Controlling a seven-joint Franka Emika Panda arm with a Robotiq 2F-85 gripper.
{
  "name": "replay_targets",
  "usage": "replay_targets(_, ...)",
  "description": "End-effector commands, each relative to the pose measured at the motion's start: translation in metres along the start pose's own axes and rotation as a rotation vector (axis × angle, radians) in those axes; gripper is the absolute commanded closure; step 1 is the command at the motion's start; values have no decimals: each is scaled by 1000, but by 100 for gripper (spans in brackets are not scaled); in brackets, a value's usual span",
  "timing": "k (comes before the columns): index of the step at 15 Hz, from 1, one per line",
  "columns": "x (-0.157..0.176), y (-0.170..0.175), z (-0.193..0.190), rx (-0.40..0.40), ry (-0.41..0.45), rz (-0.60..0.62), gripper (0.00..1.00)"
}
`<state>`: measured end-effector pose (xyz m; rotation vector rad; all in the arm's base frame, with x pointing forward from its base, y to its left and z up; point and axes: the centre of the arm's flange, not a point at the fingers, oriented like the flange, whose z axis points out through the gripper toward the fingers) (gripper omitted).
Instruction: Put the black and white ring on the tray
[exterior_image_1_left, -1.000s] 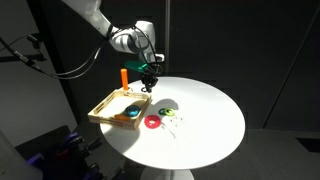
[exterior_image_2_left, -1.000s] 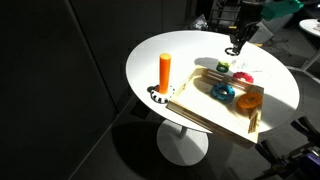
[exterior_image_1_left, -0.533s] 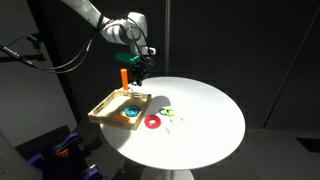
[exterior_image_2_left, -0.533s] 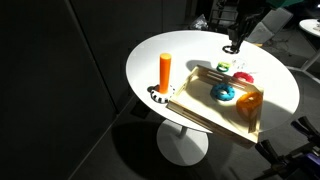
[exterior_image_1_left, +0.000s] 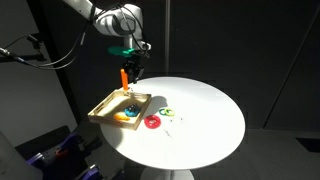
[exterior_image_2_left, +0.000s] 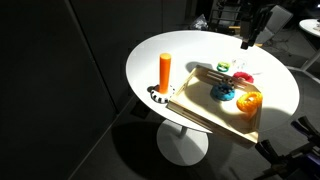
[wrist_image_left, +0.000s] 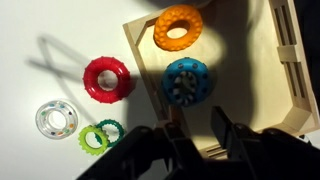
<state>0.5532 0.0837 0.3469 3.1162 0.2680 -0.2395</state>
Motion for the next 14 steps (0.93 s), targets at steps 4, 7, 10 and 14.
replay_targets(4,-23,1,-30,7,-26,-55,6)
replay_targets(7,-27,3,-38,8,-54,-84,0)
replay_targets(10,-32,5,-45,6,-91,-101,0)
replay_targets(14,-32,2,-38,-2,-89,-91,0)
